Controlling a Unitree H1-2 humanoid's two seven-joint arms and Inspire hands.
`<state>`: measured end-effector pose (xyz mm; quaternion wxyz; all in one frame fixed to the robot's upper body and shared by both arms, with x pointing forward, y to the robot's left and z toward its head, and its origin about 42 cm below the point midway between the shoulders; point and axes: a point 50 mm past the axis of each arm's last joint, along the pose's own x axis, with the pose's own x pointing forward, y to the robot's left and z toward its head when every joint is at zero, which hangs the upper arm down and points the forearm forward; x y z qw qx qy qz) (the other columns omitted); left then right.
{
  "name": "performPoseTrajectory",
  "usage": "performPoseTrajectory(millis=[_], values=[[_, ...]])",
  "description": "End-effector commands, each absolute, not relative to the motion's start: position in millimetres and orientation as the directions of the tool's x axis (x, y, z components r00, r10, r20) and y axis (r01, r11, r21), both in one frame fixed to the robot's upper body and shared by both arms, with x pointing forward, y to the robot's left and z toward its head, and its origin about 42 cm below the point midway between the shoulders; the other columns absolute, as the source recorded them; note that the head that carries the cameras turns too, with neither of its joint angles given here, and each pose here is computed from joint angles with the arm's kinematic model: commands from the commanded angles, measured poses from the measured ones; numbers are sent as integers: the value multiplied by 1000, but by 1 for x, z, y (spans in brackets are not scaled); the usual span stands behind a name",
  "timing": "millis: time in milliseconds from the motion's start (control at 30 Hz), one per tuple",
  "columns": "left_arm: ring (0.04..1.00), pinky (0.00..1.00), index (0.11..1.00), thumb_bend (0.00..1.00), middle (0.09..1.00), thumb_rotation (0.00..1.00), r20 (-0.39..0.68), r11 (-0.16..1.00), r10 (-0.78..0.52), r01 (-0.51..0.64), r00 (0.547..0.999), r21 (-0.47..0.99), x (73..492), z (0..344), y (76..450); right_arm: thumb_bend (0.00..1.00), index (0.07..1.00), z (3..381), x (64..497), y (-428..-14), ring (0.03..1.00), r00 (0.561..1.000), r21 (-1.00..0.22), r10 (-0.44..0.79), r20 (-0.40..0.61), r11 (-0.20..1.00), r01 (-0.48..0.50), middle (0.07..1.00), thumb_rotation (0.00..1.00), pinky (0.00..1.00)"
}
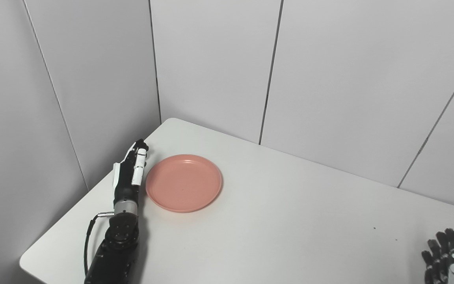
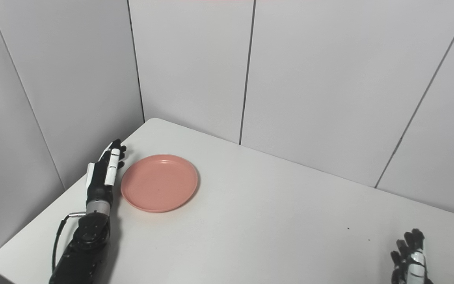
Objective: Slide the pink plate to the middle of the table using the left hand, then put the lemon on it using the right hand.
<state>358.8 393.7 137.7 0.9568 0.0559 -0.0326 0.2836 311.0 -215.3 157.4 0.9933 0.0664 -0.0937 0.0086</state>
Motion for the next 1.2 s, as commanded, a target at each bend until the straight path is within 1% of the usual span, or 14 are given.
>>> performPoseTrajectory(millis=[0,100,133,233,400,567,767,867,1033,1167], values=[[869,881,858,593,859,1000,124,841,523,-534,844,87,370,148,392,344,1000,173,313,-215,1000,970,140,3,245,989,-38,1000,1000,1000],[866,876,858,589,858,1000,128,847,513,-524,849,89,370,144,390,349,1000,173,312,-215,1000,970,141,1,243,989,-37,1000,1000,1000],[869,874,857,618,860,1000,124,849,510,-521,851,85,370,142,389,346,1000,173,312,-216,1000,970,141,1,242,989,-36,1000,1000,1000],[871,873,856,635,860,1000,108,856,503,-511,857,73,371,139,386,348,1000,173,311,-216,1000,971,145,-1,240,989,-34,1000,1000,1000],[880,897,856,591,860,1000,86,873,479,-484,874,56,372,137,380,351,1000,173,310,-215,1000,971,143,-5,239,989,-30,1000,1000,1000],[879,905,863,621,861,1000,65,885,455,-459,888,73,372,136,375,345,1000,172,310,-215,1000,971,143,-3,239,989,-32,1000,1000,1000],[875,886,858,624,858,1000,40,902,431,-430,902,-23,373,134,364,344,1000,172,310,-216,1000,971,145,-2,241,989,-34,1000,1000,1000],[873,880,853,637,855,1000,26,907,420,-420,907,-31,373,134,358,351,1000,172,309,-216,1000,971,148,-4,238,988,-32,1000,1000,1000],[863,873,843,602,845,1000,25,919,395,-394,918,-32,374,132,350,335,1000,174,307,-215,1000,971,139,-4,239,990,-30,1000,1000,1000],[862,875,840,611,847,1000,20,922,385,-383,923,-62,375,130,346,337,1000,174,306,-215,1000,971,140,-3,238,990,-31,1000,1000,1000]])
